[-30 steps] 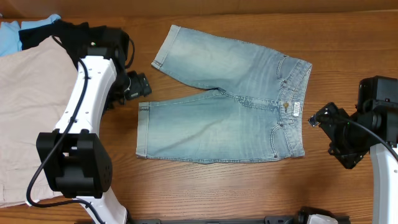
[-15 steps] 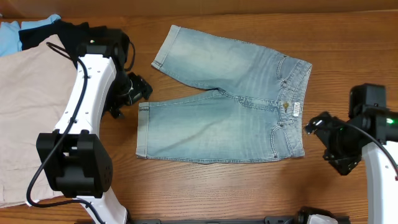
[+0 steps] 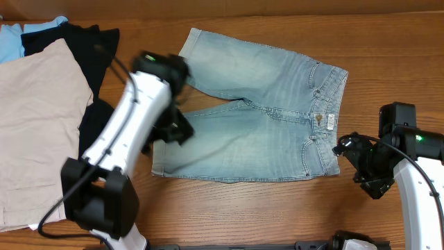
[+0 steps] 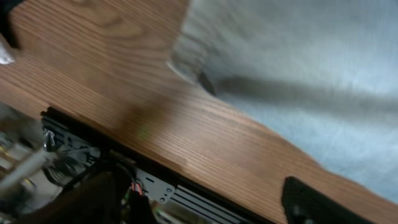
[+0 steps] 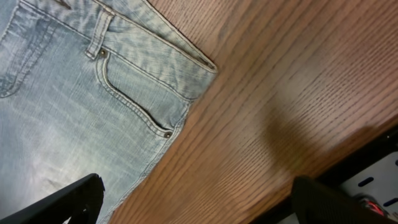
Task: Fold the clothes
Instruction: 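Grasp the lower leg hem with left gripper, waist corner with right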
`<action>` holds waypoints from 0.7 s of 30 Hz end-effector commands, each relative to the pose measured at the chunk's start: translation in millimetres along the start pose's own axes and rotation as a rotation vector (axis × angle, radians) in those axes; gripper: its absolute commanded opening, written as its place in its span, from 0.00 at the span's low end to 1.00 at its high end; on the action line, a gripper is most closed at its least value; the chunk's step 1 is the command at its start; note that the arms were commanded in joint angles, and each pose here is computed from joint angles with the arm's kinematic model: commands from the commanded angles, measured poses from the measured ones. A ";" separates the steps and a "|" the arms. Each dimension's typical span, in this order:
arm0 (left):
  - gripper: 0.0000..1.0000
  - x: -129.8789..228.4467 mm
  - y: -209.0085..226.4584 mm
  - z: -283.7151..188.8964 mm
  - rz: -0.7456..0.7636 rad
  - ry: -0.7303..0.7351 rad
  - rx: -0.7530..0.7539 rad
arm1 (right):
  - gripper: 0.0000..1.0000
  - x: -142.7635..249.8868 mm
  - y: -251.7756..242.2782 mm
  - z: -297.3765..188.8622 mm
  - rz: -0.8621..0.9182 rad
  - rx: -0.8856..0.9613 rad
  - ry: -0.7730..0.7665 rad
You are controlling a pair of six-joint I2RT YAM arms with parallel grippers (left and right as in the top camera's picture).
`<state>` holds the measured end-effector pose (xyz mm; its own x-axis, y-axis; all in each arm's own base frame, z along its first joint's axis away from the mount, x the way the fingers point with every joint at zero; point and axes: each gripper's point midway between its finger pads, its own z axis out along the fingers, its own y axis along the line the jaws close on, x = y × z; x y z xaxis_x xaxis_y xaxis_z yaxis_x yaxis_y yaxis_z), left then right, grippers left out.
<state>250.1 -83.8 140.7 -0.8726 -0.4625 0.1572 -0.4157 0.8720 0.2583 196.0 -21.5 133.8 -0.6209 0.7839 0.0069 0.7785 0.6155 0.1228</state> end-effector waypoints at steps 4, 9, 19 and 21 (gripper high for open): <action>0.91 26.1 1.7 43.9 -0.024 -0.040 -0.120 | 1.00 -3.1 1.9 -1.9 -0.059 -0.011 -0.029; 0.90 20.2 5.0 87.4 -0.091 -0.001 -0.099 | 1.00 -3.2 2.0 -1.9 -0.080 -0.011 -0.029; 0.92 -13.4 6.9 109.5 -0.223 -0.028 -0.006 | 1.00 -3.6 3.5 -1.9 -0.099 -0.018 -0.031; 0.83 -15.2 4.3 117.2 -0.227 -0.035 0.009 | 1.00 -4.7 5.8 -2.0 -0.100 -0.029 -0.034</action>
<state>236.9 -58.6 35.9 -0.7835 -0.6167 0.0756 -0.5798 0.7695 0.2678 200.9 -22.4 134.2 -0.6810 0.7321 -0.0194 0.7237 0.6768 0.1352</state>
